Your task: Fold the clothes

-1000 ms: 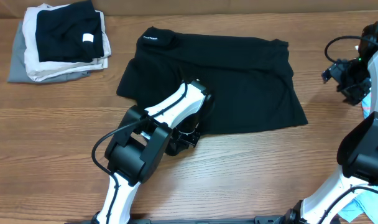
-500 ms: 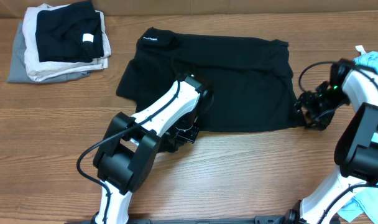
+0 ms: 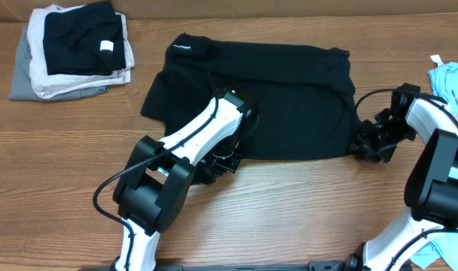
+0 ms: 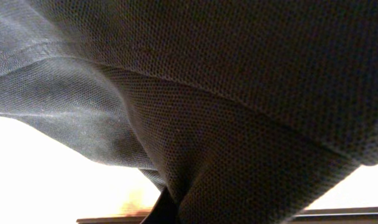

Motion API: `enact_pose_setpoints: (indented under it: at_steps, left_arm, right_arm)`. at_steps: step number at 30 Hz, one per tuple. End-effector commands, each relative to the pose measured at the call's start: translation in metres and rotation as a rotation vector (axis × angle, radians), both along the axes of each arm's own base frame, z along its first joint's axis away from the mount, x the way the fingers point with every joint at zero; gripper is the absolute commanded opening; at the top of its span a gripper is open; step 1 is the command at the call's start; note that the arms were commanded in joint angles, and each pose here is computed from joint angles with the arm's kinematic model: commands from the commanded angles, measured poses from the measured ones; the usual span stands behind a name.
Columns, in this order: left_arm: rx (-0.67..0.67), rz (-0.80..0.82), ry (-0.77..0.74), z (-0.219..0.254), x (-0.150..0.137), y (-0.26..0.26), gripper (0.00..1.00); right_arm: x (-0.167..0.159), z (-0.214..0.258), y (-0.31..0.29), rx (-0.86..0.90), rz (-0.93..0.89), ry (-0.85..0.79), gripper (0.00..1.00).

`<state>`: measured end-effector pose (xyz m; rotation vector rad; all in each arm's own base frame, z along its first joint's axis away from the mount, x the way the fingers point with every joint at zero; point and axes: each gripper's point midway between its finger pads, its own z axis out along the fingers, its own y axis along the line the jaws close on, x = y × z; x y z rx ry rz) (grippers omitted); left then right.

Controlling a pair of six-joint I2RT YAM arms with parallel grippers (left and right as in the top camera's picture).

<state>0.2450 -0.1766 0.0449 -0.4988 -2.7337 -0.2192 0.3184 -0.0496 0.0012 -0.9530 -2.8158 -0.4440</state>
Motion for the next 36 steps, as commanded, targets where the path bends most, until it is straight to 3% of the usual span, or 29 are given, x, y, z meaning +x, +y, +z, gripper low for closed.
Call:
enact_pose_setpoints:
  at_steps: [1, 2, 3, 10, 15, 18, 22, 27, 32, 36]
  left_arm:
    - [0.001, 0.011, -0.041, 0.006, 0.007, 0.001, 0.04]
    - [0.000, 0.010, -0.042, 0.007, 0.007, 0.001, 0.04]
    - [0.000, 0.010, -0.044, 0.007, 0.008, 0.001, 0.04]
    - [0.034, 0.009, -0.194, 0.060, 0.023, 0.013, 0.04]
    - [-0.057, 0.049, -0.406, 0.147, 0.036, 0.013, 0.04]
    - [-0.162, 0.067, -0.548, 0.208, 0.040, 0.011, 0.04]
    - [-0.339, 0.085, -0.758, 0.286, 0.040, 0.007, 0.04]
    - [-0.518, 0.094, -0.996, 0.373, 0.018, 0.022, 0.04]
    - [-0.562, 0.112, -1.140, 0.413, -0.002, 0.047, 0.04]
    - [-0.502, 0.137, -1.184, 0.415, 0.004, 0.058, 0.04]
  right_arm:
    - [0.005, -0.014, 0.000, -0.019, -0.002, -0.013, 0.18]
    - [0.007, -0.014, -0.001, -0.023, -0.008, -0.023, 0.07]
    - [0.010, -0.014, -0.002, -0.027, -0.018, -0.030, 0.04]
    - [0.025, 0.025, -0.005, -0.039, -0.025, -0.098, 0.04]
    - [0.039, 0.115, -0.009, -0.095, -0.026, -0.291, 0.04]
    - [0.037, 0.201, -0.007, -0.137, -0.024, -0.464, 0.04]
    - [0.006, 0.314, -0.001, -0.222, -0.024, -0.671, 0.04]
    - [-0.063, 0.432, 0.000, -0.399, -0.068, -0.875, 0.04]
    - [-0.087, 0.488, 0.007, -0.454, -0.088, -1.059, 0.04]
    - [-0.082, 0.489, 0.007, -0.433, -0.108, -1.059, 0.04]
